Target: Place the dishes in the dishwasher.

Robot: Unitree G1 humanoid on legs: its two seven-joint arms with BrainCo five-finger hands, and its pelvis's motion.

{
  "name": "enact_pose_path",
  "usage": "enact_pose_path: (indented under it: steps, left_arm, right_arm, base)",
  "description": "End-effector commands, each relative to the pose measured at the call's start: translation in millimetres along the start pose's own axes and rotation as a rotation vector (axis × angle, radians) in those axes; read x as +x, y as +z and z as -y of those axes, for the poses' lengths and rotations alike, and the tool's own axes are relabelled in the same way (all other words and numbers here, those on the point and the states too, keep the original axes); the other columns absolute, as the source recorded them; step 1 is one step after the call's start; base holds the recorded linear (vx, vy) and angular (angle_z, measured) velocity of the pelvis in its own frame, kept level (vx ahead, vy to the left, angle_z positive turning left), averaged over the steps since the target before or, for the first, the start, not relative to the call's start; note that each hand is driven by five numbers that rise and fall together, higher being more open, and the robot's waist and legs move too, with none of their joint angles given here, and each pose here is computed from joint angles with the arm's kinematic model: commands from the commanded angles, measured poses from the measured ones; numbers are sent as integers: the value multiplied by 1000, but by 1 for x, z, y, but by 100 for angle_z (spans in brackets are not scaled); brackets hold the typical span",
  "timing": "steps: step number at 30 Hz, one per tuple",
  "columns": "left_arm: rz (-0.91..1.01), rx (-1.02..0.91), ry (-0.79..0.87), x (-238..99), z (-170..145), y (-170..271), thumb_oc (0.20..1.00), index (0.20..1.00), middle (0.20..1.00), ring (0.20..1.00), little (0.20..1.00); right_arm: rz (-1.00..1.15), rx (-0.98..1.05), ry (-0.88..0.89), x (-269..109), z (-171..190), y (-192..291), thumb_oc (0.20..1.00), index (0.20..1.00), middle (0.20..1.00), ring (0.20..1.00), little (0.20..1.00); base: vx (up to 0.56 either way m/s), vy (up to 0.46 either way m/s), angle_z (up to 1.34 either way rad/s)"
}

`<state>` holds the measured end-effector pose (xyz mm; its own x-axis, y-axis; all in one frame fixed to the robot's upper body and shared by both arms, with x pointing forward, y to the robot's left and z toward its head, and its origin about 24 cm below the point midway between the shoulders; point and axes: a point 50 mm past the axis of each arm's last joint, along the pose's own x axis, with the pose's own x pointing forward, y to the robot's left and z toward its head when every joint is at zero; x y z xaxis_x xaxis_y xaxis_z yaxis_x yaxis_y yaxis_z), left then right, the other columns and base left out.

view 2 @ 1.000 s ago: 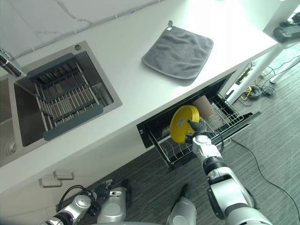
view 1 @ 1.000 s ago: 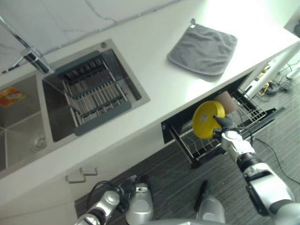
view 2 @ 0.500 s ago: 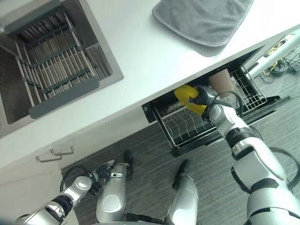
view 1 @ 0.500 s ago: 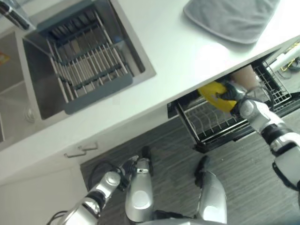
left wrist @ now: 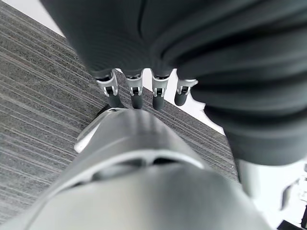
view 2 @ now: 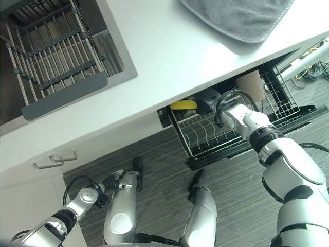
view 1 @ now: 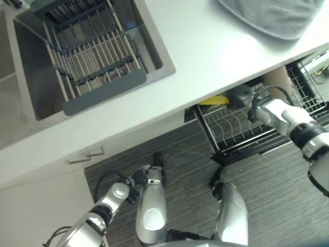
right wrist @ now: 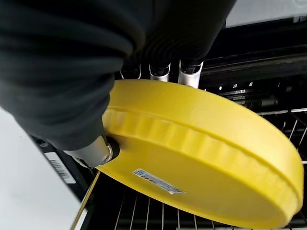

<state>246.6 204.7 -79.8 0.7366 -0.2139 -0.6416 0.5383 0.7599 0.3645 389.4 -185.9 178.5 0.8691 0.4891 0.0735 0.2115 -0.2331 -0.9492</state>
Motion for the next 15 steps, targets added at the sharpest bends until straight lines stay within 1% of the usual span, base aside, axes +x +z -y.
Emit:
enact_pose_path:
  steps: [1, 4, 8, 15]
  left_arm:
    - [26, 61, -35, 2, 21, 1, 1000, 1000, 1000, 1000, 1000]
    - [58, 58, -25, 4, 23, 8, 1000, 1000, 1000, 1000, 1000]
    - [117, 57, -9, 8, 27, 19, 1000, 1000, 1000, 1000, 1000]
    - [182, 53, 16, 9, 28, 30, 1000, 1000, 1000, 1000, 1000]
  right_arm:
    - [-129, -187, -410, 19, 81, -24, 200, 200, 200, 200, 200]
    - [-154, -245, -450, 17, 80, -28, 200, 200, 200, 200, 200]
    - [-192, -383, -509, 15, 78, -32, 200, 200, 200, 200, 200]
    - [-343, -473, -588, 5, 82, -50, 200, 200, 200, 200, 200]
  base:
    - [-100, 46, -2]
    - [-57, 28, -1]
    - [-43, 18, 0]
    - [-38, 7, 1]
